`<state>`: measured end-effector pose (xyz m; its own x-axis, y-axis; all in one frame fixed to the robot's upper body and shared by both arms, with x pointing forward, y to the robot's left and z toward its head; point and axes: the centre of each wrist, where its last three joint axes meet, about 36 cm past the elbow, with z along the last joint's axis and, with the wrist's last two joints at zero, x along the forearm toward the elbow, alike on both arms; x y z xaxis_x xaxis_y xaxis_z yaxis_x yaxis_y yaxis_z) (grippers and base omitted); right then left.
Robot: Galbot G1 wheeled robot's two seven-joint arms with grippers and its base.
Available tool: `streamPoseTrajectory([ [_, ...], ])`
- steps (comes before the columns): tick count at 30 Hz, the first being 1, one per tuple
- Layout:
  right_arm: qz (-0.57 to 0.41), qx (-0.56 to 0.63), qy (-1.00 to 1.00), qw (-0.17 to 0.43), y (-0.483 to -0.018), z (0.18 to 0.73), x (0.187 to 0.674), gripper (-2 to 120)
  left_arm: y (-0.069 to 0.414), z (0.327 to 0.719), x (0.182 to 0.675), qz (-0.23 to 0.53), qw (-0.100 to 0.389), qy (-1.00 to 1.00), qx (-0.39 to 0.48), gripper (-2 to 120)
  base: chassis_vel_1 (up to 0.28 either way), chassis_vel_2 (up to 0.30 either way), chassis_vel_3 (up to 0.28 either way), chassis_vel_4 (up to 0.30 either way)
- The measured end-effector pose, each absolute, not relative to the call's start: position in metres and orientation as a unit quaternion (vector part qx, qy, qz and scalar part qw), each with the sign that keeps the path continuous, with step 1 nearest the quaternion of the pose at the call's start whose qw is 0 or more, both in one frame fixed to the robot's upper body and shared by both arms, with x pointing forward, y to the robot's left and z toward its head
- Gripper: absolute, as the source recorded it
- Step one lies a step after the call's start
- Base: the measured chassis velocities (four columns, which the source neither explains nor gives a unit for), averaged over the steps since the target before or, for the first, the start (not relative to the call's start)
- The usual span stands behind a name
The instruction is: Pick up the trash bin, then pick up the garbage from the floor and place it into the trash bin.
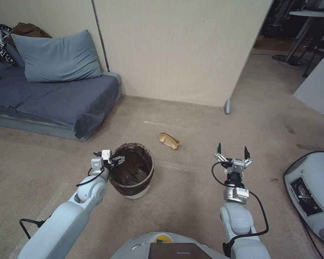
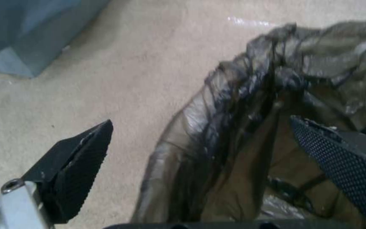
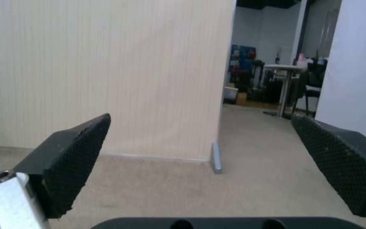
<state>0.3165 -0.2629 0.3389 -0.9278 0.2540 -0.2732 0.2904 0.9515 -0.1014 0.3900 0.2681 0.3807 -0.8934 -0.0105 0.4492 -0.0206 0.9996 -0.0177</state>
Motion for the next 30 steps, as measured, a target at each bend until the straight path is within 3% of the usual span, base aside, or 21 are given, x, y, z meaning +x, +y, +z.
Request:
streamPoseTrajectory([
  [8,-0.066,0.141,0.979,0.130,-0.263,0.339,0.319,100,0.263,0.385,0.402,0.011,0.302,-0.953,-0.001,100,0.000,0.000,0.000,0.000],
  [25,-0.062,0.143,0.979,0.132,-0.263,0.339,0.320,100,0.264,0.394,0.411,0.024,0.339,-0.940,0.012,100,0.000,0.000,0.000,0.000],
  [30,-0.059,0.144,0.978,0.136,-0.262,0.342,0.320,100,0.269,0.409,0.416,0.036,0.372,-0.927,0.035,100,0.000,0.000,0.000,0.000],
])
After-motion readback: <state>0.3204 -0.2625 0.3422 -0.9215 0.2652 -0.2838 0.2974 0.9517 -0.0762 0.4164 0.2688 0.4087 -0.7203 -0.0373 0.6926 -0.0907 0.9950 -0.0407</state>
